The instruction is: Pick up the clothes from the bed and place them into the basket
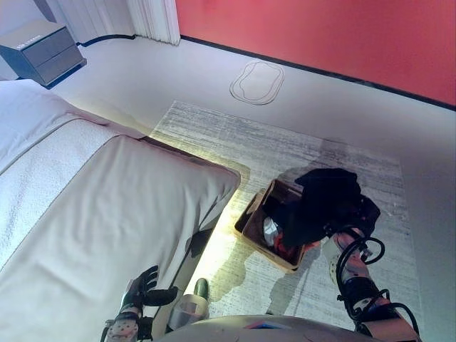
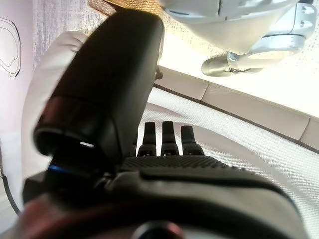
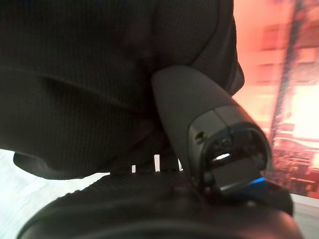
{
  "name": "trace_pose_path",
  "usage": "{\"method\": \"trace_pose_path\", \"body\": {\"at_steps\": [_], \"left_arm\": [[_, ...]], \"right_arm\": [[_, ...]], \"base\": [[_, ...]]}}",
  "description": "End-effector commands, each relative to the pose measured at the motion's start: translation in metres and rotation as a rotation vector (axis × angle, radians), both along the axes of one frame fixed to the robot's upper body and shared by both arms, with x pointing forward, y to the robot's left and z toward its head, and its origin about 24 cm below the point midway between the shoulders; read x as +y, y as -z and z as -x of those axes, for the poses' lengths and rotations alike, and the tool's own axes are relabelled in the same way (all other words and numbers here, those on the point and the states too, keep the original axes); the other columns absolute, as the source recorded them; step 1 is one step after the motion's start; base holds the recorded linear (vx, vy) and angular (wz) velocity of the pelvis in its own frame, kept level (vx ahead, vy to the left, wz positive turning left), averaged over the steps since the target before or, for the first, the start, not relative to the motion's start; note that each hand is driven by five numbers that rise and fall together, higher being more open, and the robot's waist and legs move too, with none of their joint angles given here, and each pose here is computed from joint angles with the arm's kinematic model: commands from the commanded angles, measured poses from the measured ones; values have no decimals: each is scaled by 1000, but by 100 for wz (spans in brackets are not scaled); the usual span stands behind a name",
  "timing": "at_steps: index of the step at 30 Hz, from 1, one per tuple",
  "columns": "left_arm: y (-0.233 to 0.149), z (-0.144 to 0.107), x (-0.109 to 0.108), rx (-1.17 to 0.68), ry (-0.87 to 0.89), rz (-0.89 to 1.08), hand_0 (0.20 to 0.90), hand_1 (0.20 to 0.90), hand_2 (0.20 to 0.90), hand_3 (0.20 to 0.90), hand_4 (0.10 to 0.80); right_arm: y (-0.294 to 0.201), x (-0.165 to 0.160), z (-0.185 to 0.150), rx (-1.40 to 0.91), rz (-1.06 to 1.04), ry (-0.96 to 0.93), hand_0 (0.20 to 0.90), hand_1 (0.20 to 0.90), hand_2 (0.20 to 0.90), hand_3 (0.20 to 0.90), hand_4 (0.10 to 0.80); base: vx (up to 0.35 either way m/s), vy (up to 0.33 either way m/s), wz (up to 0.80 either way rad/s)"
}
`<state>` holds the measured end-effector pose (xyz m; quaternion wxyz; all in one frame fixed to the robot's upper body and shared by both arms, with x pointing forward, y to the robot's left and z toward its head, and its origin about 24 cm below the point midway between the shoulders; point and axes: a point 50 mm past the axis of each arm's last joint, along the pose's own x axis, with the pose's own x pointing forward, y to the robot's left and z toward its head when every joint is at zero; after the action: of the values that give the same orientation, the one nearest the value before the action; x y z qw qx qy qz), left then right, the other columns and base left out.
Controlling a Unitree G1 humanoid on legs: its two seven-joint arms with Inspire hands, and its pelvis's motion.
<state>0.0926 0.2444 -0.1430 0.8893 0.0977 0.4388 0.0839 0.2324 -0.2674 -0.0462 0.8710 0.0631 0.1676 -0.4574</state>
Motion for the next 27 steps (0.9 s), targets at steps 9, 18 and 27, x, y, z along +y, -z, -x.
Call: {"method": "trace_pose_path", "body": {"at_steps": [9,18,27], "left_arm": [[-16,-52,-17,-176,174,39,900,900,900,900,800],[-22,-57,-21,-235,199,55,900,900,900,900,800],[-23,-57,-23,-251,218,78,900,900,900,900,800]], "right_arm": [[-89,-53,-67,-198,197,54,300,300,300,200,100],[-115,-61,-83,-229,231,-4,300,300,300,200,100],[-130,-64,-91,-222,290,-66,300,300,300,200,100]], "base": [[-137,-12,6],[-42,-9,2],[41,-5,1]]}}
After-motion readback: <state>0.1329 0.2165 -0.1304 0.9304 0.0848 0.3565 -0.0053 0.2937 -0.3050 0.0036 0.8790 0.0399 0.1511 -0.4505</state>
